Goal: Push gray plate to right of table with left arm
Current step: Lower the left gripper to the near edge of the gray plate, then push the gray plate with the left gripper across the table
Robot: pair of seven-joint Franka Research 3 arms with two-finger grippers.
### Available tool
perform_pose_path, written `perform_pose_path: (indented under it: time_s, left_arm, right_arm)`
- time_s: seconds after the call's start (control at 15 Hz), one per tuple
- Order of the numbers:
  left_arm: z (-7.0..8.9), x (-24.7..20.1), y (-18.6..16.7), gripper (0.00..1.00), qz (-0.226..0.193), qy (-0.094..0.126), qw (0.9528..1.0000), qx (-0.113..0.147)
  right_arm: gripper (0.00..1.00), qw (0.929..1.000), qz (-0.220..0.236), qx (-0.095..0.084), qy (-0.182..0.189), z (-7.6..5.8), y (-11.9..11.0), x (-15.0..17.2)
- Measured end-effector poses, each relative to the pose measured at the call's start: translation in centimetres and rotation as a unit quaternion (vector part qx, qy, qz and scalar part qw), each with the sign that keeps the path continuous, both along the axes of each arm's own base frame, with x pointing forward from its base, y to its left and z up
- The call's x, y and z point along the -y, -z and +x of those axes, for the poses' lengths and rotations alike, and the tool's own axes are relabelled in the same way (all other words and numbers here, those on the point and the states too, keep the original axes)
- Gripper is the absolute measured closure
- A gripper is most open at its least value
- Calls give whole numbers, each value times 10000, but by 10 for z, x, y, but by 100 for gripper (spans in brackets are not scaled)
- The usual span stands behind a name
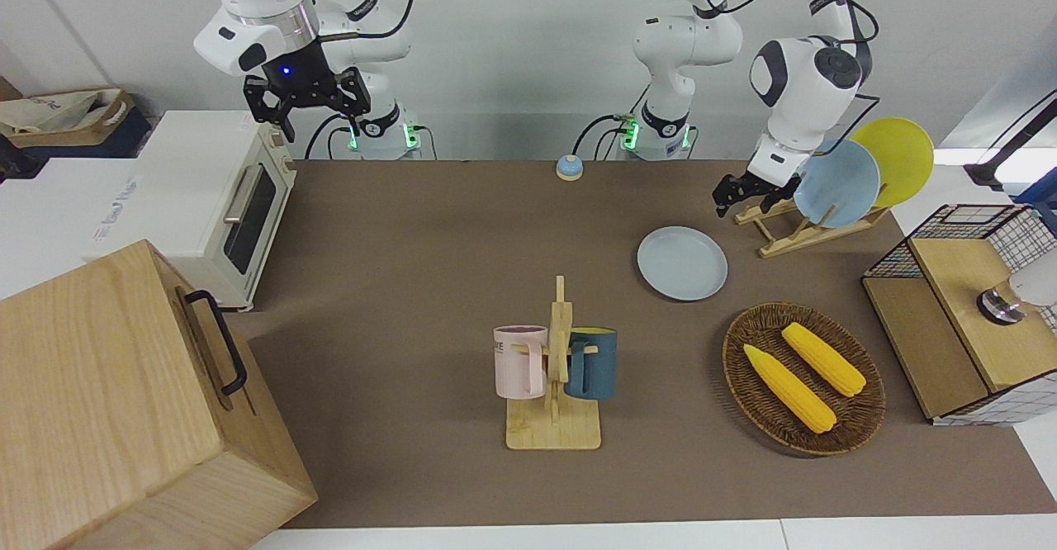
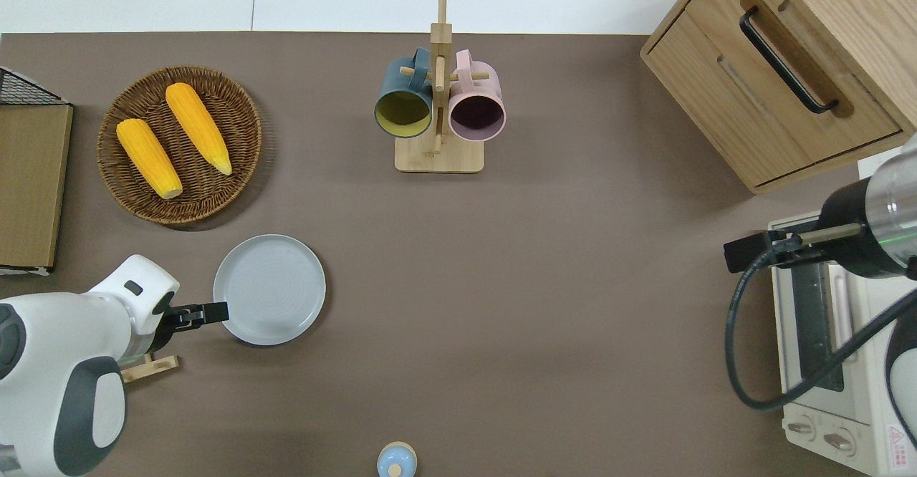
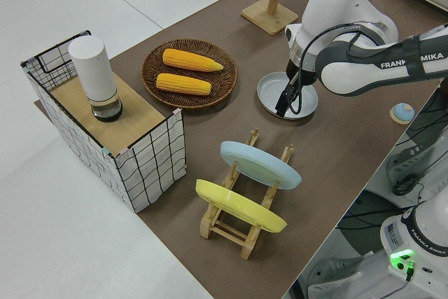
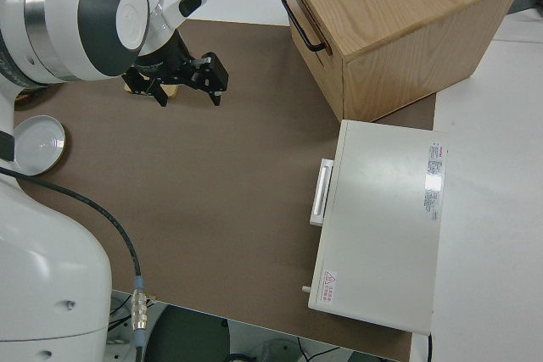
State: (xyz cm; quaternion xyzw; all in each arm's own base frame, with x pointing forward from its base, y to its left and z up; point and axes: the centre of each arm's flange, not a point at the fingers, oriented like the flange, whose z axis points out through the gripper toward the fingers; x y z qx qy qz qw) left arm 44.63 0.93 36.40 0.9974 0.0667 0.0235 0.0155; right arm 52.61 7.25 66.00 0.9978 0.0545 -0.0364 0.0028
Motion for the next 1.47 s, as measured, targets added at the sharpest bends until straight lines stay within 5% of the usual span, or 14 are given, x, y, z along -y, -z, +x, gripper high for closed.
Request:
perform_pose_path:
  time_s: [0.87,0.93,1.13,1.27,1.47]
  left_arm:
    - [8,21,61,2,39,-198,9997,134]
    - [8,21,63,6,40,-205,9997,130]
    - [8,21,66,39,44,-212,9997,96]
    - [8,21,66,45,44,-217,9997,96]
    - [9,21,64,77,40,-225,9996,134]
  right_arm:
    - [1,10000,0,0,0,0,0,0]
    - [1,10000,0,0,0,0,0,0]
    - [1,10000,0,0,0,0,0,0]
    - [1,10000,0,0,0,0,0,0]
    - [1,10000,0,0,0,0,0,0]
